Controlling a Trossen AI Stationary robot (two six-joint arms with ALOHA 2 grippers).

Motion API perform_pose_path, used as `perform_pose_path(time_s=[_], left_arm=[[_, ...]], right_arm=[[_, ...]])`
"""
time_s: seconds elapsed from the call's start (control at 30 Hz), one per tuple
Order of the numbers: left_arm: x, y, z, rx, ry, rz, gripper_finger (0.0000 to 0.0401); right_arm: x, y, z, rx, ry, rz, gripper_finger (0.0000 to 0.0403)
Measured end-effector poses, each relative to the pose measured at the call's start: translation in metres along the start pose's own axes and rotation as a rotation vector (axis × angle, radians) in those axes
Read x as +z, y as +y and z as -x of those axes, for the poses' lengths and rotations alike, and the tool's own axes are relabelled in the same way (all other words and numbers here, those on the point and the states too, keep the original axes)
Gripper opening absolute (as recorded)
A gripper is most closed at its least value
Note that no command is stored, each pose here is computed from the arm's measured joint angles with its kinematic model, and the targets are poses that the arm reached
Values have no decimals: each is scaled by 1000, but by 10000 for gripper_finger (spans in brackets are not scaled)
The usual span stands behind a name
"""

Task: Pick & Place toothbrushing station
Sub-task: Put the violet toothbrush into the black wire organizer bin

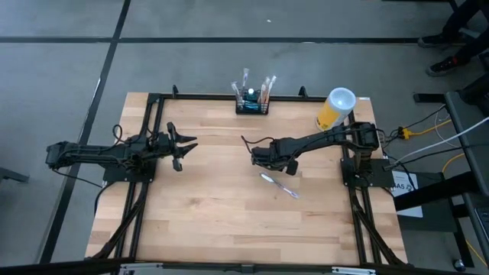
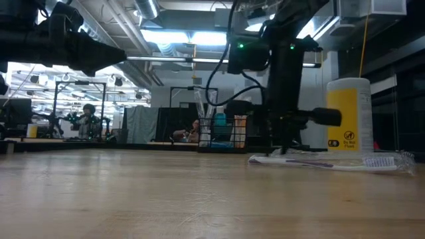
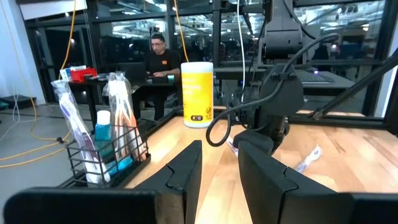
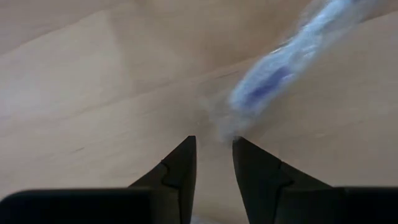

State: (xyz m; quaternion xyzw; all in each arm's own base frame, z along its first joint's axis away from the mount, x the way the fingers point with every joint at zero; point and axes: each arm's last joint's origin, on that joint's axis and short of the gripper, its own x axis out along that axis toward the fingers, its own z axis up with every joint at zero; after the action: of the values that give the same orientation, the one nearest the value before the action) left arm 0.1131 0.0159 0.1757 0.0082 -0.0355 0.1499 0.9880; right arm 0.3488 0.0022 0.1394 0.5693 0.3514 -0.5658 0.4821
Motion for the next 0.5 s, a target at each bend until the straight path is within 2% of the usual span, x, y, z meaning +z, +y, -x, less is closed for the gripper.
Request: perform_pose_path(time_s=[0.27, 0.4, 0.5], left_arm=[[-2, 0, 0, -1, 17, -4, 100], [-2, 0, -1, -1, 21, -4, 100], [-2, 0, -1, -1, 21, -5, 100]], right_arm=[[0, 4, 1, 37, 6, -19, 107], [-18, 8, 12, 118, 2, 119, 107], [-35, 17, 39, 254, -109, 281, 107]])
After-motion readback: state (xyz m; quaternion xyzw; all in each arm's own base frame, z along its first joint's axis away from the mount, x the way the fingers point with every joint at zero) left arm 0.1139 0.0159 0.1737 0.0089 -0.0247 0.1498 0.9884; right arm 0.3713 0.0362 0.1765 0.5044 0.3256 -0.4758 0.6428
